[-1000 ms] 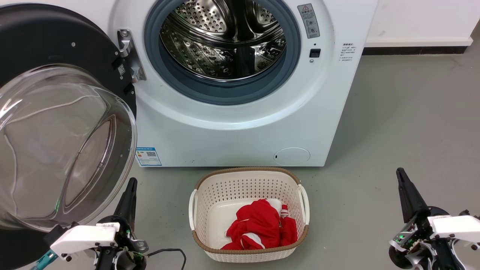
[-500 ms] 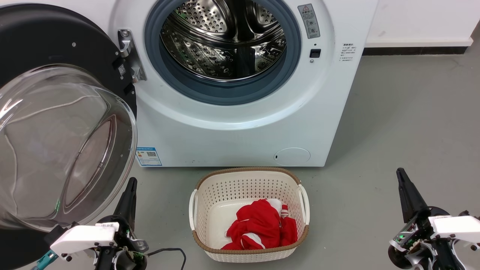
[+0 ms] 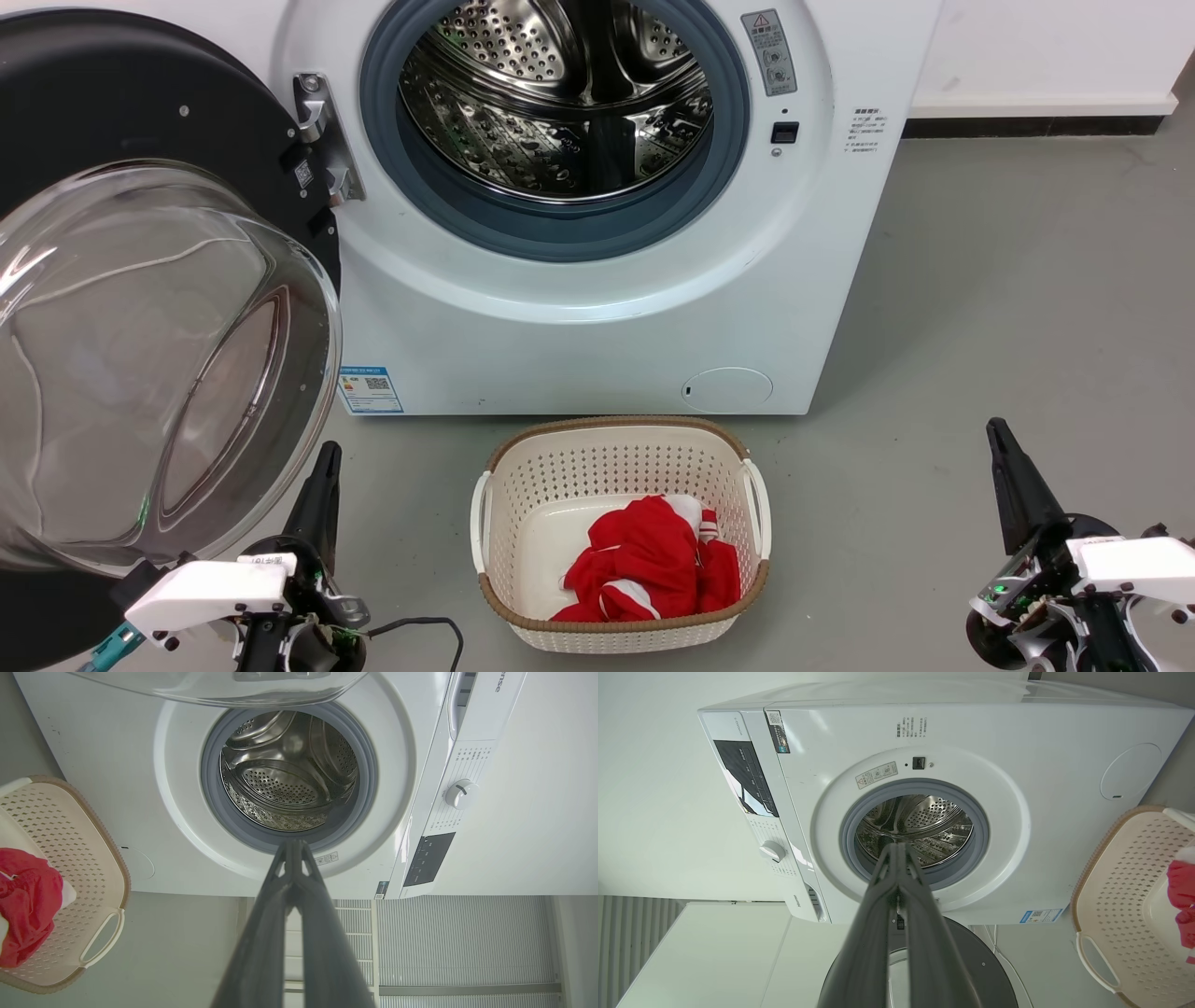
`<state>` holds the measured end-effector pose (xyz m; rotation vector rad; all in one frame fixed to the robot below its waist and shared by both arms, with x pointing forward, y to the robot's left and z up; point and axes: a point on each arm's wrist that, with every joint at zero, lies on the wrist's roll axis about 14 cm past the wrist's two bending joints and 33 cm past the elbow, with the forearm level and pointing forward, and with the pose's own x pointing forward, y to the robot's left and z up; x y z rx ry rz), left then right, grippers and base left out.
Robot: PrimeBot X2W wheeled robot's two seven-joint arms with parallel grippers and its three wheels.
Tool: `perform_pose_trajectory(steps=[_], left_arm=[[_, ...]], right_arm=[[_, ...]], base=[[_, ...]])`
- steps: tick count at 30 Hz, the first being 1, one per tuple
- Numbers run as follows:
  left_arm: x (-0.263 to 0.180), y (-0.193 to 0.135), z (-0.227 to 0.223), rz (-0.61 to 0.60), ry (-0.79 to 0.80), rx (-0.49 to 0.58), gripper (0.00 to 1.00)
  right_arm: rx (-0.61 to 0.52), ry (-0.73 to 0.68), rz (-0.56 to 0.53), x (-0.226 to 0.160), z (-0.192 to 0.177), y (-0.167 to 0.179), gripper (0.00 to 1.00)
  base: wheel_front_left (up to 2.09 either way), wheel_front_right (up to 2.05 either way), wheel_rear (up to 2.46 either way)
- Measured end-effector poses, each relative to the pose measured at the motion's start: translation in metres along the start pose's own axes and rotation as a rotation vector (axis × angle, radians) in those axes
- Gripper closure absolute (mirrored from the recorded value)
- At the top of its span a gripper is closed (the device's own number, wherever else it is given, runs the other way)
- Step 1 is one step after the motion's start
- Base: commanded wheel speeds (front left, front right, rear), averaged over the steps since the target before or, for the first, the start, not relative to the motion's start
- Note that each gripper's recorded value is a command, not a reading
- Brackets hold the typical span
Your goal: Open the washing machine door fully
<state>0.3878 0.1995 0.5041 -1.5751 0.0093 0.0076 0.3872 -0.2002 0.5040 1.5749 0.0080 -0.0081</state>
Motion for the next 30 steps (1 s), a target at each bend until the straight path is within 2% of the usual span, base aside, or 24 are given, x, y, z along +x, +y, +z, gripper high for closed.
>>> perform_pose_trajectory(steps=[30], left_arm=[[0.0,0.0,-0.0001,0.0,0.0,0.0,1.0]], right_arm=[[0.0,-0.001,0.001,0.0002,0.0004,0.0004,1.0]], base=[[0.0,0.0,0.0]])
